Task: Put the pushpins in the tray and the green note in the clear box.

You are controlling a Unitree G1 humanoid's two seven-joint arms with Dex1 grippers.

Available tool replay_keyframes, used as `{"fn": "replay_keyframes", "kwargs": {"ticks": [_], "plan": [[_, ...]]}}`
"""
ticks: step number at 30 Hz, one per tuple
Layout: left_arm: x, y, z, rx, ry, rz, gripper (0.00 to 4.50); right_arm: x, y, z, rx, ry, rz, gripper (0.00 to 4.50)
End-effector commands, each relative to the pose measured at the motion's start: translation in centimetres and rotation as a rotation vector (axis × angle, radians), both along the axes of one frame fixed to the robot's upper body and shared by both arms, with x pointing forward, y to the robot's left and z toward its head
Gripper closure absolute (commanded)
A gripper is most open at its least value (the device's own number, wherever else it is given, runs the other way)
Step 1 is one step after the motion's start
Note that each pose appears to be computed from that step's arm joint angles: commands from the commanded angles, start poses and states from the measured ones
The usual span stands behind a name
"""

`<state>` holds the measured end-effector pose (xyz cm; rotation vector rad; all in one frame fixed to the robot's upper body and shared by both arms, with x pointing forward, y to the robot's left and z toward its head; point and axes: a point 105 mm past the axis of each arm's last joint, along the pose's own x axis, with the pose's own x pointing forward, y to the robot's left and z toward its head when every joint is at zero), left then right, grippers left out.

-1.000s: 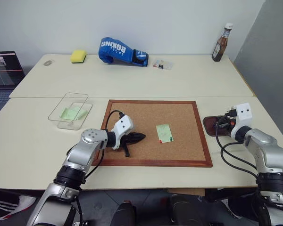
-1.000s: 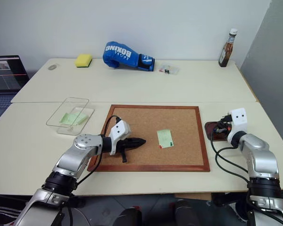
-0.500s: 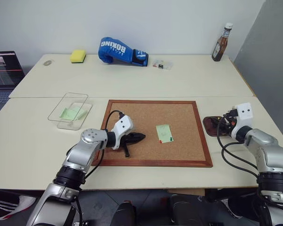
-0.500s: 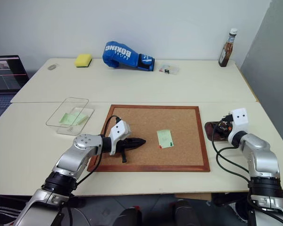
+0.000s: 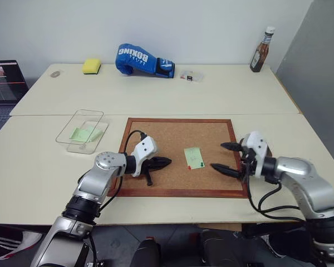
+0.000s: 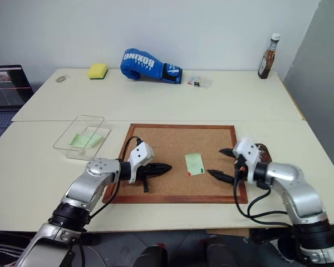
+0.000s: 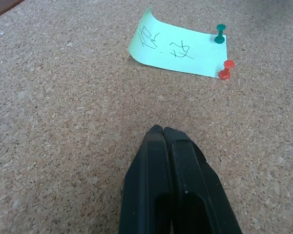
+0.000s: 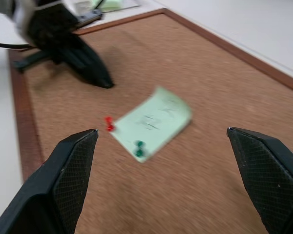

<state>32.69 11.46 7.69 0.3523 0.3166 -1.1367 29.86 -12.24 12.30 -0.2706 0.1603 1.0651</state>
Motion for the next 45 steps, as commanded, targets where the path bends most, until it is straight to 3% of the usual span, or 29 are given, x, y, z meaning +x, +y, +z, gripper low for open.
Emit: {"fn": "replay_keyframes", "kwargs": {"ticks": [1, 12, 15, 22, 35, 41, 45], "plan": [[-1.2, 0.7, -3.2, 0.074, 0.122, 0.012, 4.5, 0.6, 2.0, 0.0, 0.003, -0.057, 0.077, 0.01], [-1.4, 0.8, -3.2, 0.081, 0.117, 0.013, 4.5, 0.5, 4.4, -2.4, 0.024, -0.024, 0.156, 0.01], [-1.6, 0.8, -3.2, 0.081, 0.118, 0.013, 4.5, 0.6, 3.9, -3.2, 0.011, -0.013, 0.147, 0.44], [-1.6, 0.6, -3.2, 0.08, 0.119, 0.008, 4.5, 1.3, 2.8, -3.8, -0.001, 0.0, 0.092, 1.97], [-1.6, 0.4, -3.0, 0.08, 0.116, -0.007, 4.5, 1.8, 2.8, -3.2, 0.029, -0.011, 0.068, 4.4], [-1.6, 0.4, -3.0, 0.081, 0.118, -0.009, 4.5, 2.2, 2.6, -2.9, 0.03, -0.03, 0.048, 4.47], [-1.7, 0.4, -3.1, 0.083, 0.125, -0.012, 4.5, 2.2, 2.9, -1.1, 0.063, -0.082, 0.049, 4.47]]}}
